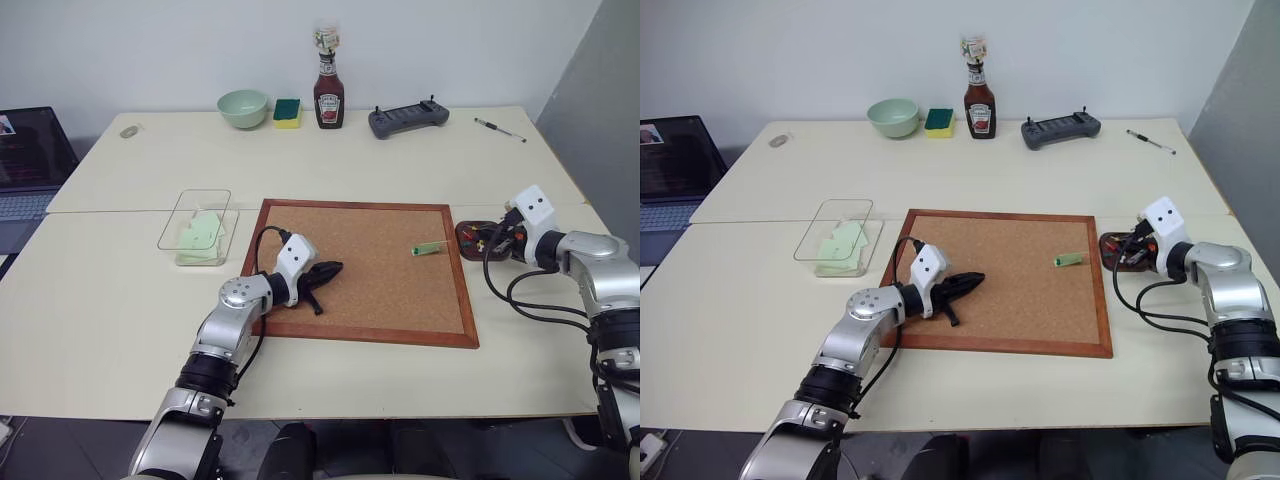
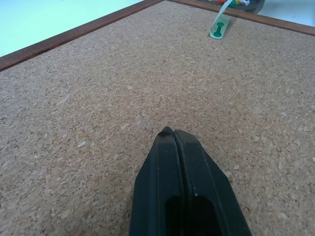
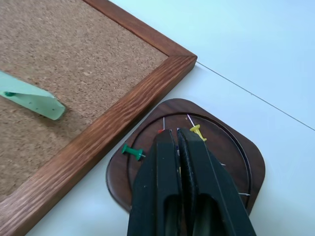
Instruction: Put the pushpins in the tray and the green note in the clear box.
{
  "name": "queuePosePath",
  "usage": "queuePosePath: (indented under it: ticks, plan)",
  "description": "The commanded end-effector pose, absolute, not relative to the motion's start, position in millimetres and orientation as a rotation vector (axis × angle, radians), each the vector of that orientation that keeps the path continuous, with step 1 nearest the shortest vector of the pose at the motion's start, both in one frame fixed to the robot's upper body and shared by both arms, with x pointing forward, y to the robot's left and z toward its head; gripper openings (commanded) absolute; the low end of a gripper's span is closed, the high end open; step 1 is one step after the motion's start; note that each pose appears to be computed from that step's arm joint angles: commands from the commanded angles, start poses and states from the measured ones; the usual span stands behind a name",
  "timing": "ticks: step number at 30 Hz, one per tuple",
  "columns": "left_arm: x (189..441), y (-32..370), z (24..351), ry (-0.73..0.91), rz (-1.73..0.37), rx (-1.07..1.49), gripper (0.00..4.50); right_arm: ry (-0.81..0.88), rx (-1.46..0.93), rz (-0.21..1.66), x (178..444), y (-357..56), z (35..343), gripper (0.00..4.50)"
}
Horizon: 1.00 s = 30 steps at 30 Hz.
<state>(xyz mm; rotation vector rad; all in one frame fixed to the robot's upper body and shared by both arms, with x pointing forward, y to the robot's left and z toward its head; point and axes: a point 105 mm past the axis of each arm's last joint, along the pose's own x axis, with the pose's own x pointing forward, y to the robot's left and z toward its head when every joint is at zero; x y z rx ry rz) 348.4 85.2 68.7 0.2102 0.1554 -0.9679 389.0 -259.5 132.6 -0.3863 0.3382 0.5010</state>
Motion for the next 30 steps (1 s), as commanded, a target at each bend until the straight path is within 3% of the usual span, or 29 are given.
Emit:
queuePosePath:
  ticks: [1,11,23,30]
  plan:
    - [329,87,22,0.339,-0.991,0.193,0.0,0.286,-0.405,0.503,395,-257,146,0.74]
    - [328,88,22,0.341,-0.99,0.197,0.0,0.214,-0.361,0.501,392,-258,163,2.8]
    - [327,90,21,0.344,-0.988,0.198,0.0,0.281,-0.254,0.741,319,-219,149,2.8]
    - [329,90,22,0.342,-0.99,0.202,0.0,0.292,-0.235,0.84,308,-181,140,2.8]
